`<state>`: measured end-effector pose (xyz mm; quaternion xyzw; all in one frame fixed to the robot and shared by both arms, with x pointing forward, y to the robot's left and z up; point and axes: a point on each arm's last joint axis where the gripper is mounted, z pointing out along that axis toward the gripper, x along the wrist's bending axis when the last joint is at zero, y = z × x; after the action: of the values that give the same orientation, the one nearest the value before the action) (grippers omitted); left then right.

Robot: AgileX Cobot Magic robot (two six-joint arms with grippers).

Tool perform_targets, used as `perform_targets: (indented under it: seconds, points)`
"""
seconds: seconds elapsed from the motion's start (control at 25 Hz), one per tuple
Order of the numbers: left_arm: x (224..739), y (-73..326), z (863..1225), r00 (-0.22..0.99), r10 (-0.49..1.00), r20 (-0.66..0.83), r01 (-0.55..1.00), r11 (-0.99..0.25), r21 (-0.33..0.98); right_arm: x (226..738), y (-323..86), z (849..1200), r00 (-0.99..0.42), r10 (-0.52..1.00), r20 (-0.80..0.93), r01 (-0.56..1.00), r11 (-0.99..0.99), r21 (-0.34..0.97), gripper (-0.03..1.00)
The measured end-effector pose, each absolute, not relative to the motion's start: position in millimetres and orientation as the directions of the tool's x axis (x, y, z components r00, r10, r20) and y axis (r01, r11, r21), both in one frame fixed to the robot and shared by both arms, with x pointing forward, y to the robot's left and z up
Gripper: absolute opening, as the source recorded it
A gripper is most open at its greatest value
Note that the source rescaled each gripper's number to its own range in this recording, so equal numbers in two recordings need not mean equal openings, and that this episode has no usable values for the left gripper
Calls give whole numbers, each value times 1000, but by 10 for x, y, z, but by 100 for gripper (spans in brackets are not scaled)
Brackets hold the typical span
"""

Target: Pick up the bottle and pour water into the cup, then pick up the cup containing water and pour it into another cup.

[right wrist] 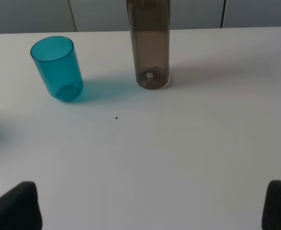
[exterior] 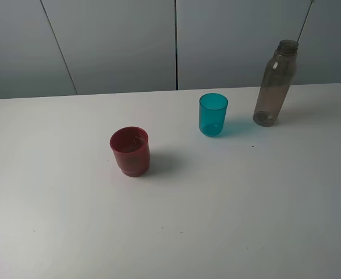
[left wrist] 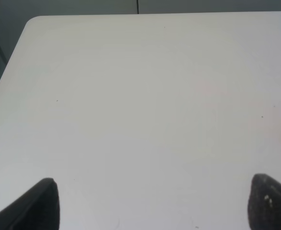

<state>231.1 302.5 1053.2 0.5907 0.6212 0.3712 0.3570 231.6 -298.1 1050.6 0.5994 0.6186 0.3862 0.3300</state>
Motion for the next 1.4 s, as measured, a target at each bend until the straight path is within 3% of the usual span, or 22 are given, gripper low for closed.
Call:
perform_targets:
  seconds: [1.4]
  points:
    - [2311,3025,10532,-47,999,-5,469,27,883,2316,-2981,10506,-64,996,55,487,-17,873,99]
